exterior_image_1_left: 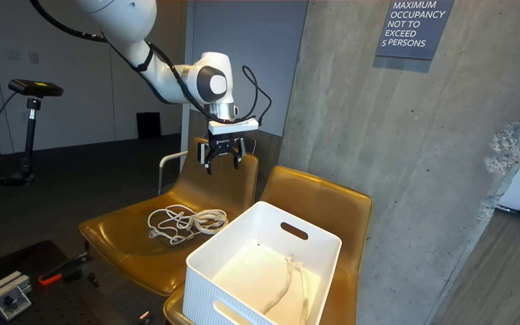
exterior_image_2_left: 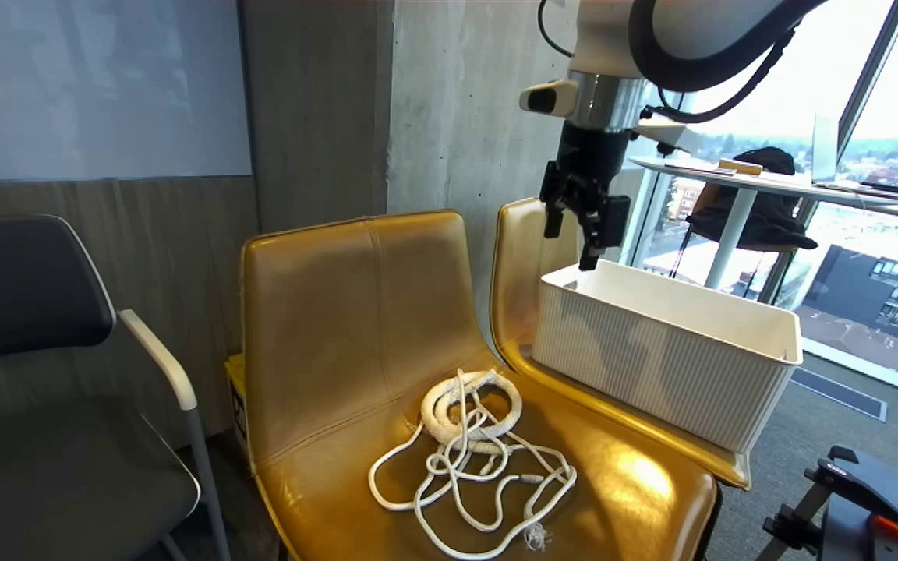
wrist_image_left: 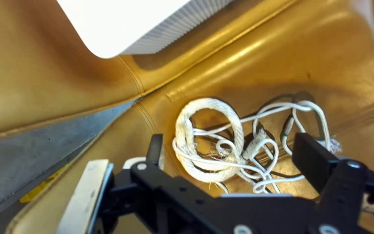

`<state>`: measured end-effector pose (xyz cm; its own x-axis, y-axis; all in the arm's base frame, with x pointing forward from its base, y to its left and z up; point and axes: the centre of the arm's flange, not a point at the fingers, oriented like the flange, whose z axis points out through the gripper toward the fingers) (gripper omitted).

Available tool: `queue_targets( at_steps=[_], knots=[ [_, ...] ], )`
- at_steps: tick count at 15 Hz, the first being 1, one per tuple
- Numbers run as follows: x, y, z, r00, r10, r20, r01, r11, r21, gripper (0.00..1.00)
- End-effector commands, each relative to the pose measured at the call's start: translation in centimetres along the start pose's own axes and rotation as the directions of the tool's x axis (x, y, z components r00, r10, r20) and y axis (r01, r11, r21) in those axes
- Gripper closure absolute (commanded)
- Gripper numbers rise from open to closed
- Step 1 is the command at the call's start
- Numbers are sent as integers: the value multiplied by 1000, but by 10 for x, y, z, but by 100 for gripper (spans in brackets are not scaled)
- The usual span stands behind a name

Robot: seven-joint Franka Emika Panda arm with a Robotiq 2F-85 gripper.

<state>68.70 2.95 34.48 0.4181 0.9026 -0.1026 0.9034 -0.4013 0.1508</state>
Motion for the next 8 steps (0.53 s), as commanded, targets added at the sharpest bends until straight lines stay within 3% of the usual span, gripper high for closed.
queue_targets(
  at_steps=[1, 3, 4, 8],
  knots=[
    [-44, 53, -21, 996, -84, -42, 87, 993, 75, 0],
    [-72, 79, -26, 989, -119, -87, 129, 984, 120, 0],
    [-62, 44, -22, 995, -82, -50, 86, 994, 74, 0],
    [-82, 62, -21, 991, -107, -77, 114, 989, 97, 0]
  ],
)
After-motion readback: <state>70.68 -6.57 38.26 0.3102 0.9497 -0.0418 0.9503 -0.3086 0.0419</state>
